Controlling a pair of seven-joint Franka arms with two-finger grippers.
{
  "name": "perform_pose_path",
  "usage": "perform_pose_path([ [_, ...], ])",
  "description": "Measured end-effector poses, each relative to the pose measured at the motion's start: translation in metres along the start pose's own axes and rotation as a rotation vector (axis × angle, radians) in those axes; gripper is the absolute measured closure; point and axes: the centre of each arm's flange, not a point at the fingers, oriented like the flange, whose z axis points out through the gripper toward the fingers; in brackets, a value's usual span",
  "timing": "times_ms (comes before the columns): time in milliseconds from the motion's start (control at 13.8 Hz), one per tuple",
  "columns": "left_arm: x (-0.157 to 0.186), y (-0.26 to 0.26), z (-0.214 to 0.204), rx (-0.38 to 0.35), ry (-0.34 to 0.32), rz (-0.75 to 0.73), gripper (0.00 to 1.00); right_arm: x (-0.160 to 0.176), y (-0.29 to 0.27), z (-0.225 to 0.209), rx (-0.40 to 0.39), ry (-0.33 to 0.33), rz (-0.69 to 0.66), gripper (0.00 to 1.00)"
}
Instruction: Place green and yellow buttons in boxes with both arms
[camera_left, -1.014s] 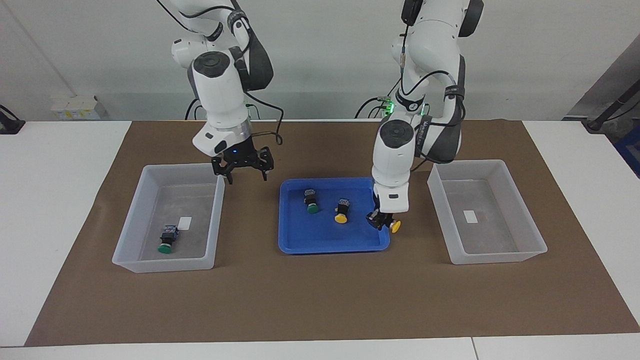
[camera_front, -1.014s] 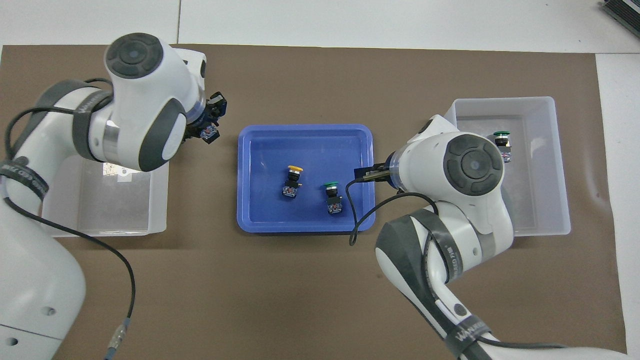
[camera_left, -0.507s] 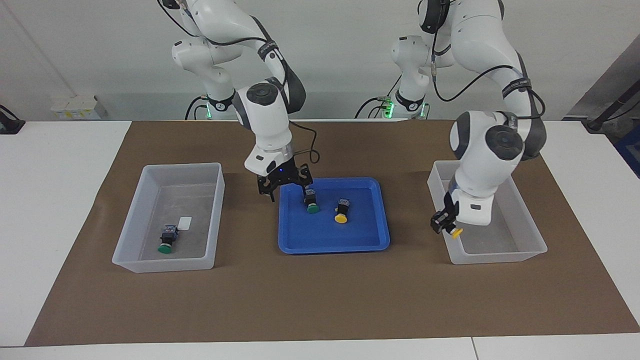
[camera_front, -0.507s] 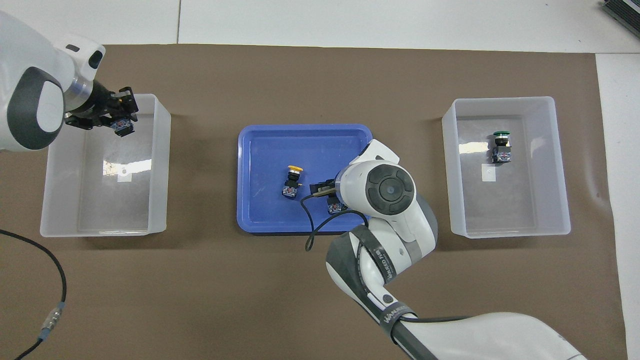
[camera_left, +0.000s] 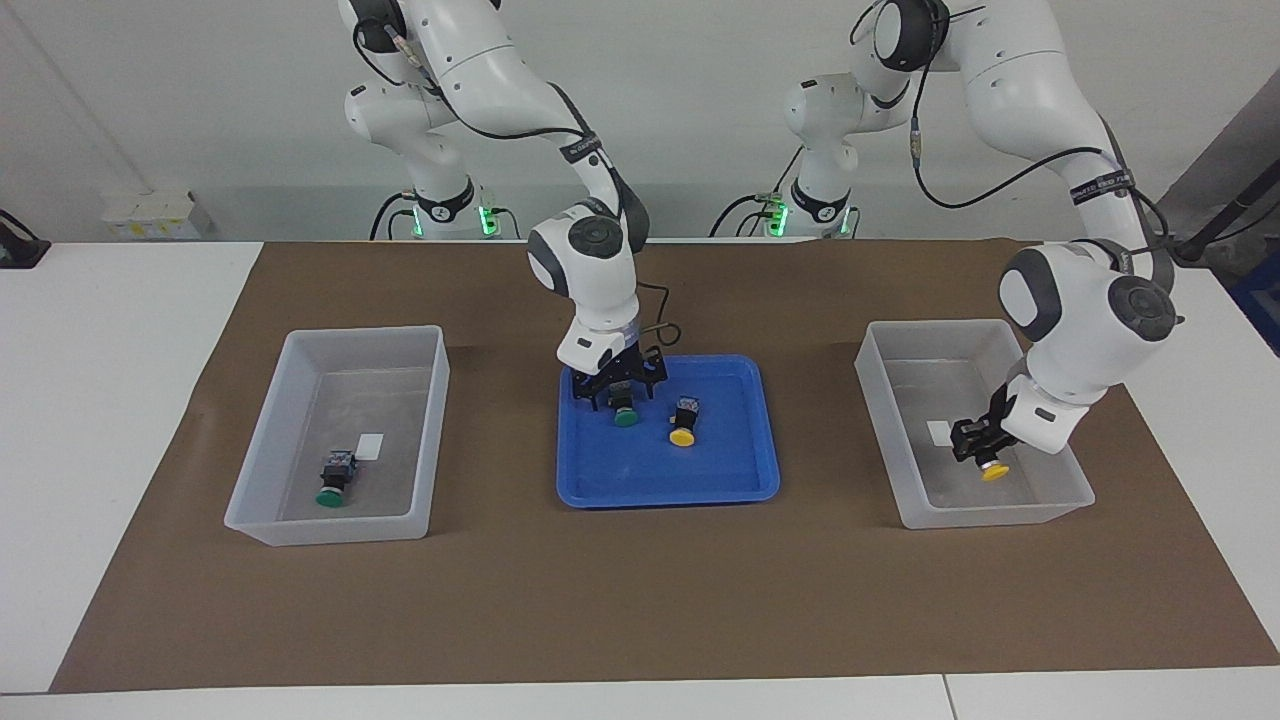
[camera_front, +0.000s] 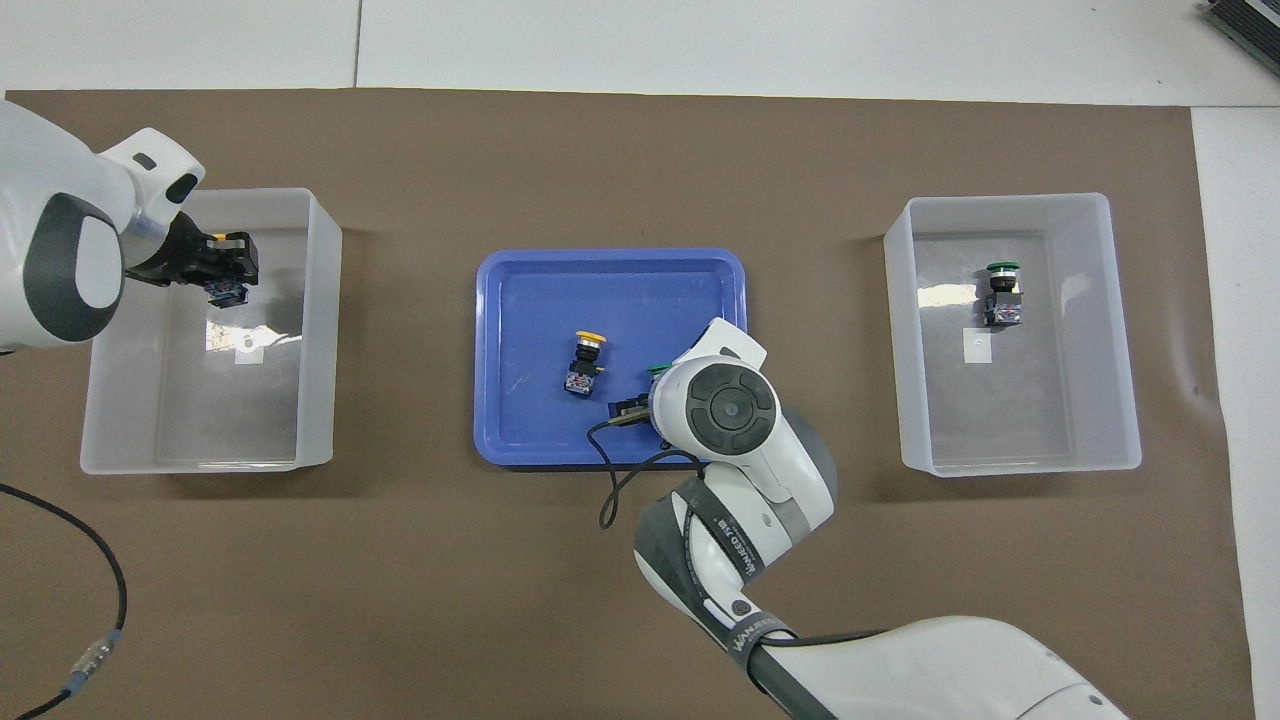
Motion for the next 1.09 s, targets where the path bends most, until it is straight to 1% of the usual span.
perform_pose_path([
  [72, -0.005, 0.003, 0.011, -0.001, 0.003, 0.006, 0.54, 0.001, 0.002, -0.002, -0.001, 0.003, 0.005, 0.2],
  [217, -0.012, 0.007, 0.025, -0.003, 0.011, 0.018, 0.54, 0.001, 0.002, -0.008, 0.001, 0.012, 0.023, 0.48],
  [290, -0.014, 0.008, 0.028, -0.004, 0.015, 0.021, 0.54, 0.002, 0.002, -0.012, 0.004, 0.018, 0.028, 0.58],
  [507, -0.017, 0.008, 0.028, -0.003, 0.019, 0.024, 0.54, 0.007, 0.005, -0.031, 0.012, 0.044, 0.058, 0.58],
  [724, -0.017, 0.013, 0.023, -0.003, 0.026, 0.035, 0.52, 0.027, 0.041, -0.086, 0.007, 0.08, 0.125, 0.58],
  [869, -0.018, 0.017, 0.022, -0.003, 0.027, 0.042, 0.29, 0.037, 0.082, -0.125, -0.006, 0.094, 0.192, 0.58],
  [1014, -0.017, 0.017, 0.018, 0.002, 0.022, 0.049, 0.08, 0.041, 0.128, -0.152, -0.031, 0.089, 0.219, 0.58],
  [1086, -0.015, 0.017, 0.013, 0.012, 0.014, 0.057, 0.01, 0.043, 0.154, -0.161, -0.044, 0.085, 0.215, 0.58],
])
